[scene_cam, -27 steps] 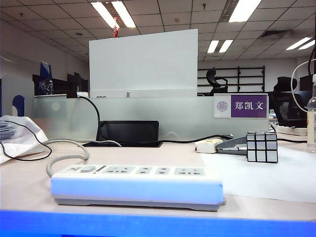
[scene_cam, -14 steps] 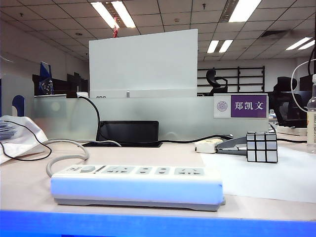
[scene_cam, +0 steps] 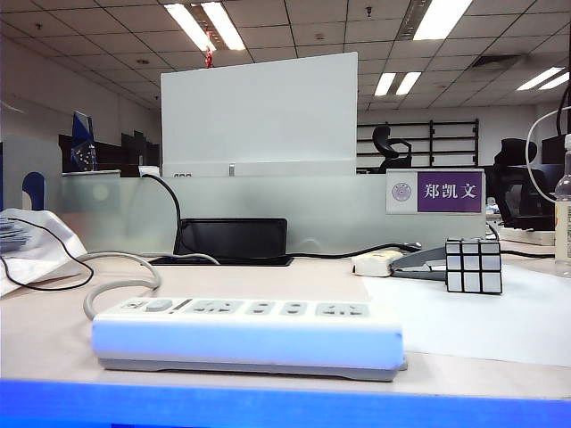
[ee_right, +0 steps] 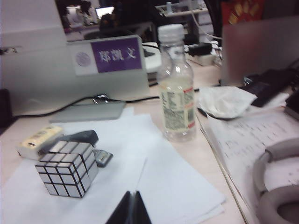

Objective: Press the button on the power strip.

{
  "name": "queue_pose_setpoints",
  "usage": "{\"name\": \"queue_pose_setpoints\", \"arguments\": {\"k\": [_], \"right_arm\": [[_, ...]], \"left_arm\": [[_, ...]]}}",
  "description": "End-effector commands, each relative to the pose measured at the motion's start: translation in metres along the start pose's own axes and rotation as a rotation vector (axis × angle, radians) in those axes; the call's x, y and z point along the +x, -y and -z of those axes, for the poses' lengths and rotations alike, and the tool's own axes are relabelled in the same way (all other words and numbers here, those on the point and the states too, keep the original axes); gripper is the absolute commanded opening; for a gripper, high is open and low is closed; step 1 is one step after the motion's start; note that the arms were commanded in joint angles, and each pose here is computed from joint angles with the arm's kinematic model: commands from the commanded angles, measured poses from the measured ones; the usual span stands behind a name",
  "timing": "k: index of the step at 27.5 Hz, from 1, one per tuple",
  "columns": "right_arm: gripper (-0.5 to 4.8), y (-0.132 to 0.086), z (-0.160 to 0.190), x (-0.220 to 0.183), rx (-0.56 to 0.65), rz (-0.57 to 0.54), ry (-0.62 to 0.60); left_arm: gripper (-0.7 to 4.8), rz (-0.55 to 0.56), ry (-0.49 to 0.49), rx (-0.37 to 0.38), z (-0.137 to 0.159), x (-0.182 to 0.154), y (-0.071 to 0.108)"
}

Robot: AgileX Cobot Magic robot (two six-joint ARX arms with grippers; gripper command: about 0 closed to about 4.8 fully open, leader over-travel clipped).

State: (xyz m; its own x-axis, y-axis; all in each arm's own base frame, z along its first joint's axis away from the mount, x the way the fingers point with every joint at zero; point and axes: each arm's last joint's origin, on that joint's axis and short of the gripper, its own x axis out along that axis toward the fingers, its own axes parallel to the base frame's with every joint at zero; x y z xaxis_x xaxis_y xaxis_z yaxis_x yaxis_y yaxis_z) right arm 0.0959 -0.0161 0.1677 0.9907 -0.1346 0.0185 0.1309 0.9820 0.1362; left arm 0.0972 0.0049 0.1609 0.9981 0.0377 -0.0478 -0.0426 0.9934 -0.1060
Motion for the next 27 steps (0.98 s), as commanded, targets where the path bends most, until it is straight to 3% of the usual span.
{"name": "queue_pose_setpoints", "arguments": {"k": [1, 27], "right_arm": [[0.0, -0.0002, -0.0006, 0.0002, 0.01, -0.005, 0.021], [0.0, -0.0025, 0.0001, 0.0003, 0.016, -0.027, 0.013]], "left_arm": [[-0.05, 0.003, 0.01, 0.0, -0.0013, -0.0002, 0.0001], [-0.05, 0.003, 0.01, 0.0, -0.0013, -0.0002, 0.0001]]}}
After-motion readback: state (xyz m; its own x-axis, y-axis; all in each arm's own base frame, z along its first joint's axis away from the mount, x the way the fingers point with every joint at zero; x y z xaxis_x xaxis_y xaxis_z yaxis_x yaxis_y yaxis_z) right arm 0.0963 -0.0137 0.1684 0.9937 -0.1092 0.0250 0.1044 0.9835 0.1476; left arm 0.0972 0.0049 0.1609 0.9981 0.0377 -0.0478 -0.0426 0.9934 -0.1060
